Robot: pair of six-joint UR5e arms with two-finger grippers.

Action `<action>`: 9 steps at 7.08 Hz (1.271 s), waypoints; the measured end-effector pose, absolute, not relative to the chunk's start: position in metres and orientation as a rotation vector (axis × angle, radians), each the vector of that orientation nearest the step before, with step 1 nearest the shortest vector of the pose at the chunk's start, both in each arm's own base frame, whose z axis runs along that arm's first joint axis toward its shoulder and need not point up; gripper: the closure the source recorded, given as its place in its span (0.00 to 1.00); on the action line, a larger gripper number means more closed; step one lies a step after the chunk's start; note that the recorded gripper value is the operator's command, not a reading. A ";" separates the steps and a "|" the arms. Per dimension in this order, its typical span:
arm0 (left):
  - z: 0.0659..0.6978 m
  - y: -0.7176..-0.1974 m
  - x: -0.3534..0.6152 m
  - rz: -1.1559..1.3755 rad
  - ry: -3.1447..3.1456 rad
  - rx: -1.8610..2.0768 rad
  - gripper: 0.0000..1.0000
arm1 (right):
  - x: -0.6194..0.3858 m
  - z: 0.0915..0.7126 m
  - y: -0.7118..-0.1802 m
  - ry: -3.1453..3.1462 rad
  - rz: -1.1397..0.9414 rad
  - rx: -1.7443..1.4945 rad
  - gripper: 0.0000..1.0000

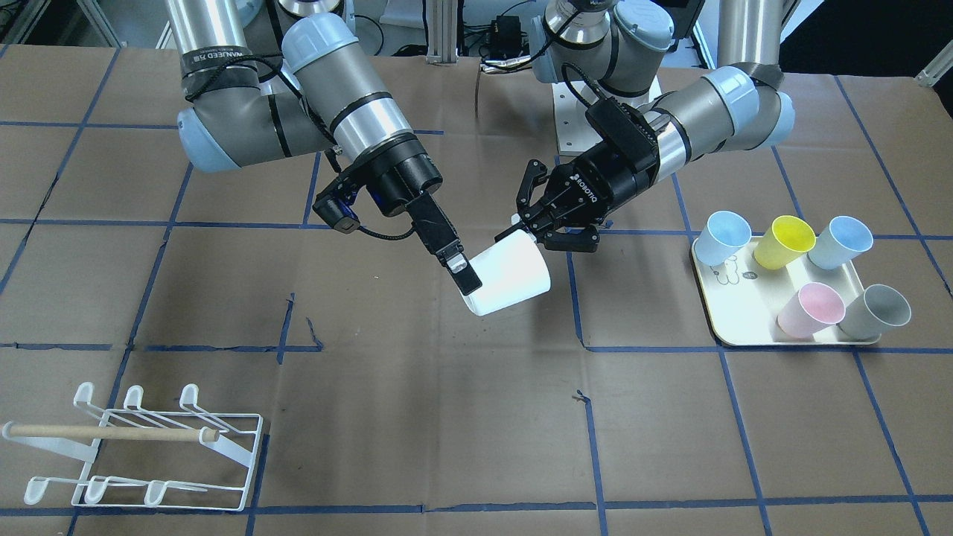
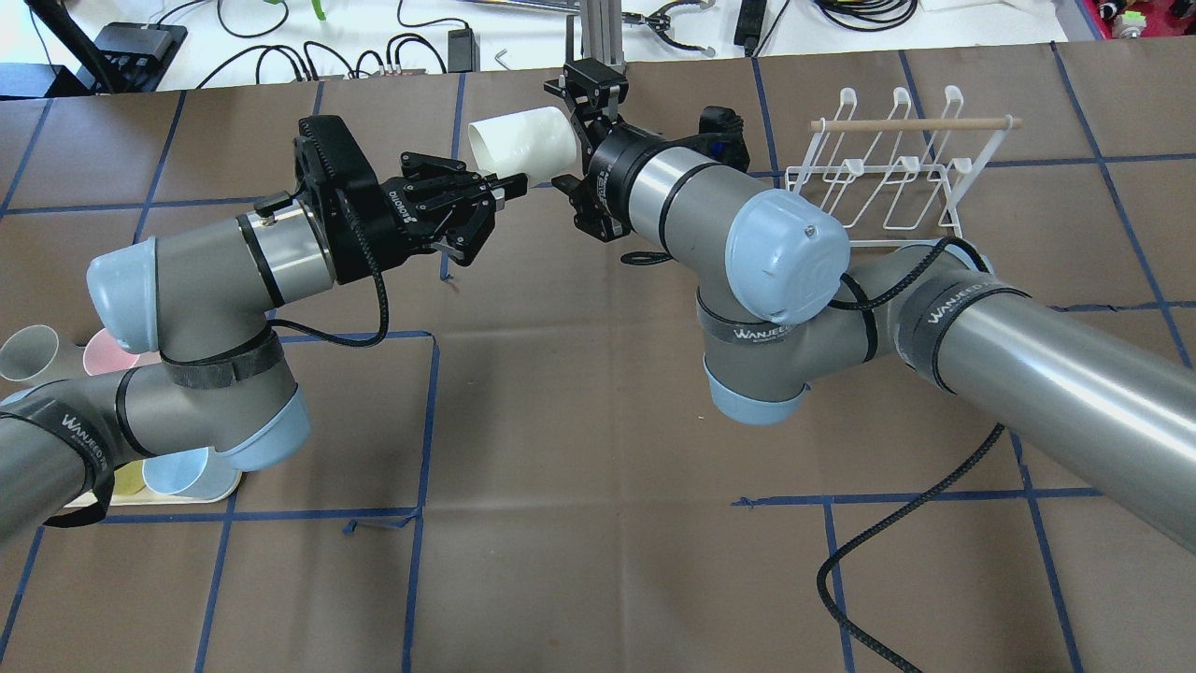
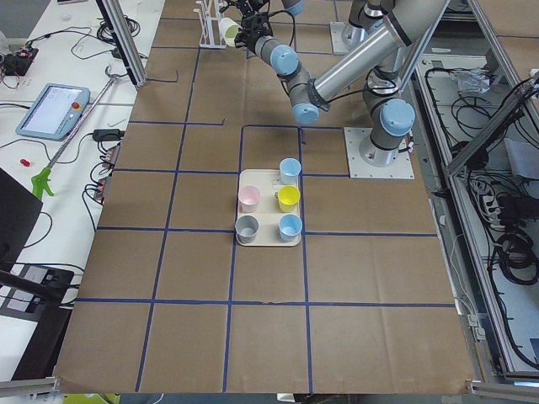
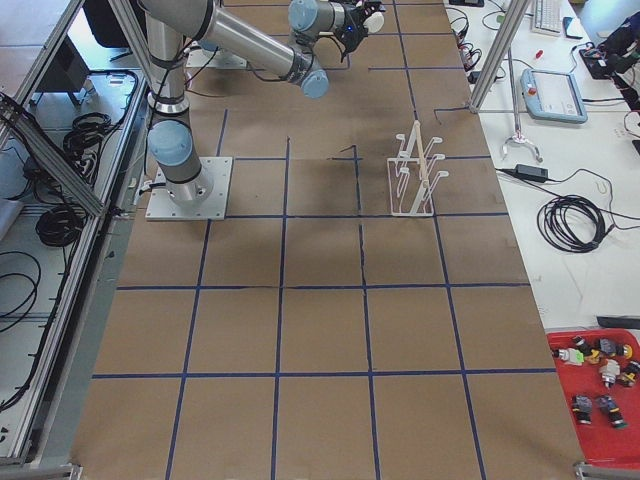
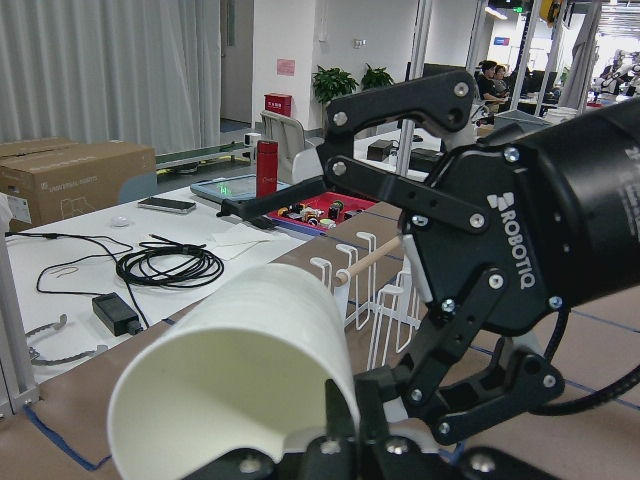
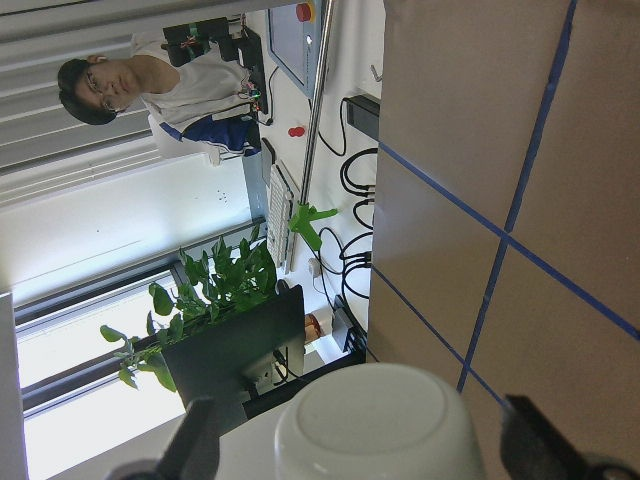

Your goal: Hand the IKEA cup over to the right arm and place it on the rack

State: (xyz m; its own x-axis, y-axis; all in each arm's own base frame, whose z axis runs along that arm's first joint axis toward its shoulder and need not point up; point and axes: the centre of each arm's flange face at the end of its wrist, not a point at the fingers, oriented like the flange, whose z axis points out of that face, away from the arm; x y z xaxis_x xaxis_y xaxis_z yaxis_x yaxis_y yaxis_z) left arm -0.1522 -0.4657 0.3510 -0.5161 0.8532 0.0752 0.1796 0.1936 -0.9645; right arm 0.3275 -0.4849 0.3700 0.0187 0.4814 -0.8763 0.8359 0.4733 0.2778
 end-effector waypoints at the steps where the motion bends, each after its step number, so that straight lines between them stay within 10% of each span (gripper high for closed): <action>1: 0.351 -0.466 -0.152 1.356 -1.836 -0.966 0.94 | 0.332 0.369 -0.486 1.630 -0.401 1.155 0.04; 9: 0.355 -0.465 -0.152 1.361 -1.834 -0.966 0.93 | 0.340 0.366 -0.486 1.637 -0.387 1.149 0.31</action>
